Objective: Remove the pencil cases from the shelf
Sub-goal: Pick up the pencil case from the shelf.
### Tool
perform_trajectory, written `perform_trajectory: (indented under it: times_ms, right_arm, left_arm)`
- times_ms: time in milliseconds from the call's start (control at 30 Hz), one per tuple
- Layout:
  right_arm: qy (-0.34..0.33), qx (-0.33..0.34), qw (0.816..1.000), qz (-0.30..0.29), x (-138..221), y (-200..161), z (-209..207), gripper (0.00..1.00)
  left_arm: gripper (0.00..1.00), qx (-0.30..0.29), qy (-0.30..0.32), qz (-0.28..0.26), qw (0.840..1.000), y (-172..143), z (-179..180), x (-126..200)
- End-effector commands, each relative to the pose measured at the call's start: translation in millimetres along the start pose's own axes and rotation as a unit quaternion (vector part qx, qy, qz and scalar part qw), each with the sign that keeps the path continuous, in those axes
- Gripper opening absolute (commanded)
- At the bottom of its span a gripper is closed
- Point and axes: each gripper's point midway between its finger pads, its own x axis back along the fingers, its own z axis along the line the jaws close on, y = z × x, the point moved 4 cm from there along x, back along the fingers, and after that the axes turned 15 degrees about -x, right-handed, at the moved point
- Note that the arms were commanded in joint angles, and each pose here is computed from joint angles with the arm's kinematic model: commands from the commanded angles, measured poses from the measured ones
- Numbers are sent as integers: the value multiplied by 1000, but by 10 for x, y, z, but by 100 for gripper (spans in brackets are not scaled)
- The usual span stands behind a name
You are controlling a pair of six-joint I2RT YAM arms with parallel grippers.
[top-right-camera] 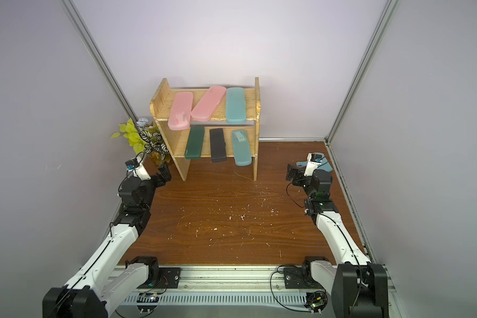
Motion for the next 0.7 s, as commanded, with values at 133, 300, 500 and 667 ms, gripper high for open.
perform_trajectory:
  times_ms: [133,300,500,667]
  right_arm:
    - [66,-94,989,98,220,-43,421,100]
    - [120,-122,975,139,249,-90,720,100]
    - [164,-113,963,181,229,-216,1083,99]
    - [188,-92,953,218,204,-305,1304,99]
  left_arm:
    - [99,131,-120,90,980,221,-361,240]
    - [99,221,-178,46,958,666,-503,402]
    - [99,332,-254,-2,908,1059,-652,448]
    - [99,402,-279,-18,872,1358,-697,409]
